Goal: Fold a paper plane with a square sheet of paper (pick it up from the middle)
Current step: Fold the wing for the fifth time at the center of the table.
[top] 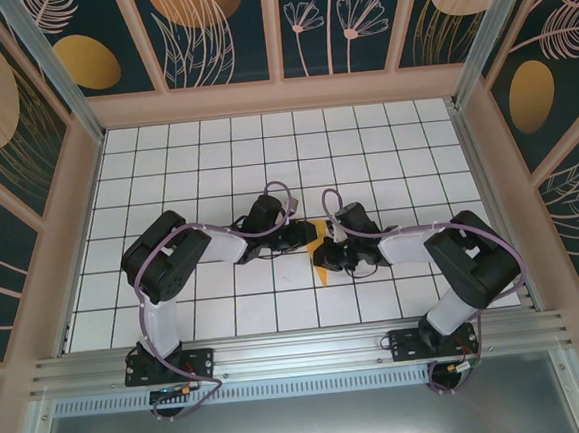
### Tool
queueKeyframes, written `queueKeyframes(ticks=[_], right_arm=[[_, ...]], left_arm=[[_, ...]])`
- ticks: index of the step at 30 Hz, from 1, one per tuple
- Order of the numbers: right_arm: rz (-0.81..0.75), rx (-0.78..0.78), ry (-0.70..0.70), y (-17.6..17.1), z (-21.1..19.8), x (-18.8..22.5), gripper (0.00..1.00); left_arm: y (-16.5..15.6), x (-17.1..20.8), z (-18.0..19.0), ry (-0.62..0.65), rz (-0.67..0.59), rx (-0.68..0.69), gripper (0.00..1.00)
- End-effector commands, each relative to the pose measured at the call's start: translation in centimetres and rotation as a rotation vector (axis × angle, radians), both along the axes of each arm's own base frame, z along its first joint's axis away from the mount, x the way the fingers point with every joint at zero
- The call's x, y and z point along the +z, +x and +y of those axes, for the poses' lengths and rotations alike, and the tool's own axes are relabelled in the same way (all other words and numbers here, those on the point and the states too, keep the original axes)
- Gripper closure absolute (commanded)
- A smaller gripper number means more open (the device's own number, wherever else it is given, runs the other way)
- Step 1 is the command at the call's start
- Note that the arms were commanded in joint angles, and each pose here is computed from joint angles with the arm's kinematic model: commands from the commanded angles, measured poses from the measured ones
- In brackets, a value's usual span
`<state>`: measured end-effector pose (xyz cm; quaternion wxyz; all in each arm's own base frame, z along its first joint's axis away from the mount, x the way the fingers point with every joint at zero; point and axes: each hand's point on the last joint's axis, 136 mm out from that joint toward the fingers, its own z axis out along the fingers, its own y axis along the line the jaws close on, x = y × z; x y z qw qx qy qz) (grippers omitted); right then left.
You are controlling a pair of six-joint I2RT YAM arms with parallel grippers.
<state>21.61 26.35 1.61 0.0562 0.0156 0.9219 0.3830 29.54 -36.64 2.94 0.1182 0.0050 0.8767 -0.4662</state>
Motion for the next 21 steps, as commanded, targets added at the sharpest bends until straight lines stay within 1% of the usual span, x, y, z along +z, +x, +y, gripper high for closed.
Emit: queueKeyframes(ticks=[1, 6, 9, 13, 16, 18, 21], right_arm=[[0.077, 0.009, -0.013, -2.5, -1.1, -1.6, 0.92], [0.090, 0.023, -0.010, -4.9, -2.5, -1.2, 0.91], [0.082, 0.062, 0.026, -6.3, -2.5, -0.3, 0.89], [0.084, 0.103, 0.018, -7.7, -2.8, -0.3, 0.88], [0.080, 0.083, -0.013, -7.6, -3.4, -0.8, 0.88], [0.064, 0.065, -0.029, -7.0, -3.5, -1.1, 0.89], [0.039, 0.053, -0.049, -6.0, -3.4, -1.2, 0.91]], left_arm=[[-0.4, -3.6, 2.3, 0.155, 0.046, 0.040, 0.68], [-0.2, -4.2, 2.7, 0.193, 0.050, 0.053, 0.70], [-0.1, -4.3, 2.7, 0.196, 0.052, 0.056, 0.70], [-0.1, -4.3, 2.5, 0.192, 0.057, 0.053, 0.71], [-0.1, -4.2, 2.4, 0.185, 0.057, 0.047, 0.72], [-0.1, -3.4, 2.4, 0.170, 0.038, 0.053, 0.72], [0.5, -1.3, 2.6, 0.157, -0.011, 0.071, 0.68]])
